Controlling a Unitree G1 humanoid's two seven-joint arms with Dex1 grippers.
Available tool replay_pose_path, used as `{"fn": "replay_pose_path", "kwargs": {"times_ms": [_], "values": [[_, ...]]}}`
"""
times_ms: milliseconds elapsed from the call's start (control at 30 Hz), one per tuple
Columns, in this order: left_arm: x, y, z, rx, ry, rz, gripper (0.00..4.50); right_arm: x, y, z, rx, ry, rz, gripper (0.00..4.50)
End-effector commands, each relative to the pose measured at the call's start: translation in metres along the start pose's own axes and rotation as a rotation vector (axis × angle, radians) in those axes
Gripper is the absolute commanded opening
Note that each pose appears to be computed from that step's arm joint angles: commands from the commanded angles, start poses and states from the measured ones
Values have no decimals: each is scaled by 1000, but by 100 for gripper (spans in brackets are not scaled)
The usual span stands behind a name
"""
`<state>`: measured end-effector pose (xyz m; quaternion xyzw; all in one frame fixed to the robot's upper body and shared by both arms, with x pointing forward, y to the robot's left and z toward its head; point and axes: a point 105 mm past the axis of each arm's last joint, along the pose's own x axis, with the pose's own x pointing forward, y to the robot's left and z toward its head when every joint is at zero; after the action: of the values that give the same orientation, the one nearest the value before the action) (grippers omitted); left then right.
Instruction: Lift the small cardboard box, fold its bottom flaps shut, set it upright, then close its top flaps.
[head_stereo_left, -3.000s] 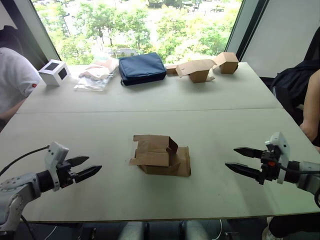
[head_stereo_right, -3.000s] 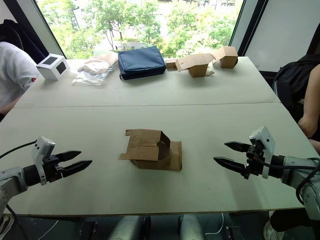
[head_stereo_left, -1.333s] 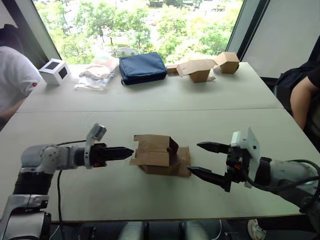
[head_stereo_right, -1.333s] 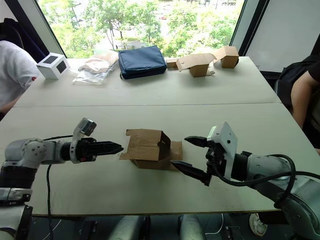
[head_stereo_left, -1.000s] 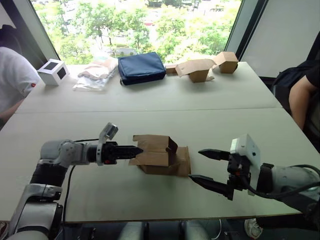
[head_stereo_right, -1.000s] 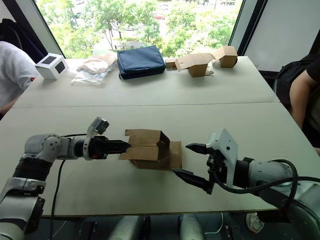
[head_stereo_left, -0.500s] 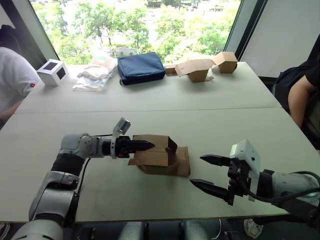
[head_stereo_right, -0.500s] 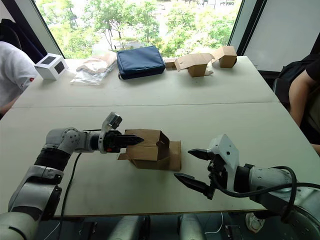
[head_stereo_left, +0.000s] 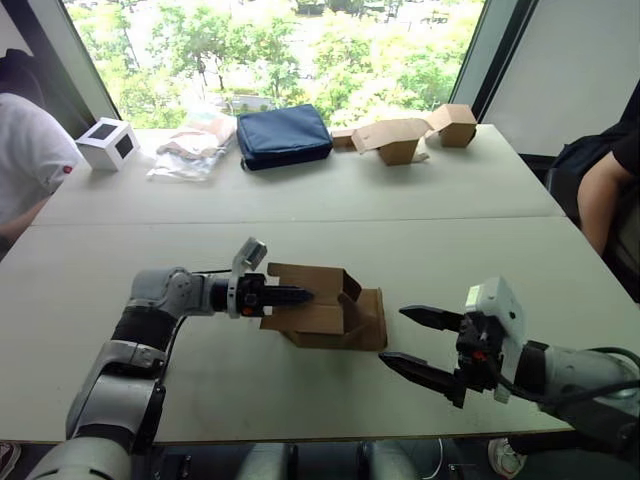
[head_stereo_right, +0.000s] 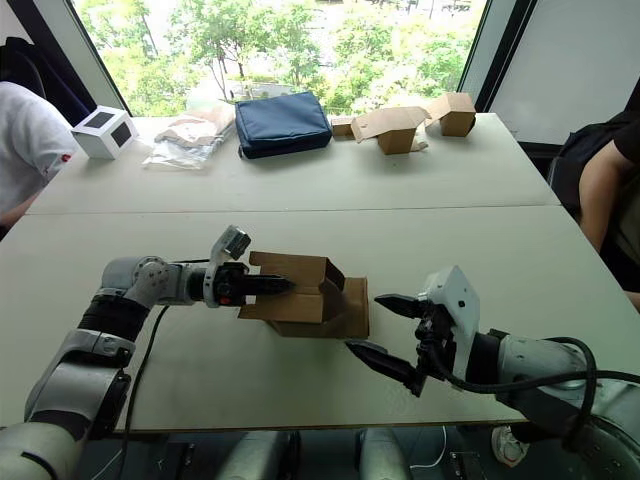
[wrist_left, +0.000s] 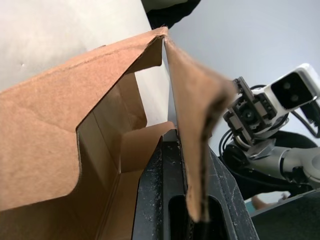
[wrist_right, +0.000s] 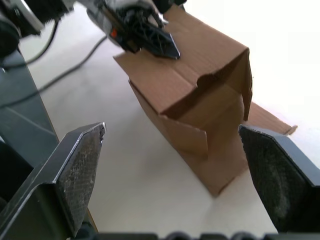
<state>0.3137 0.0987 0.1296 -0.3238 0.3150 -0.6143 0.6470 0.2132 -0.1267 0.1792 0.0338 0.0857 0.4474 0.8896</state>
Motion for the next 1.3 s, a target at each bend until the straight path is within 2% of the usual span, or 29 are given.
{"fn": "replay_pose_path", "kwargs": {"times_ms": [33,100,200,267,333,400,533,867,1300], "values": [[-2,-37,41,238,-68,-69,0,0,-25,42,25,-263,-137,423],[-4,-52,55,362,-71,-78,0,0,-37,62,59,-396,-188,372],[-5,-79,73,519,-66,-100,0,6,-50,96,92,-580,-234,260],[-5,-94,87,563,-109,-133,0,12,-57,118,156,-714,-222,175],[-5,-101,92,612,-112,-137,0,23,-62,129,184,-766,-211,94],[-5,-105,94,649,-113,-136,0,33,-63,130,171,-758,-203,11],[-7,-111,99,706,-120,-127,0,56,-60,125,90,-665,-178,1],[-10,-115,93,726,-112,-126,0,78,-31,112,6,-552,-28,1],[-11,-113,90,728,-100,-106,0,99,-8,119,21,-564,99,1]]}}
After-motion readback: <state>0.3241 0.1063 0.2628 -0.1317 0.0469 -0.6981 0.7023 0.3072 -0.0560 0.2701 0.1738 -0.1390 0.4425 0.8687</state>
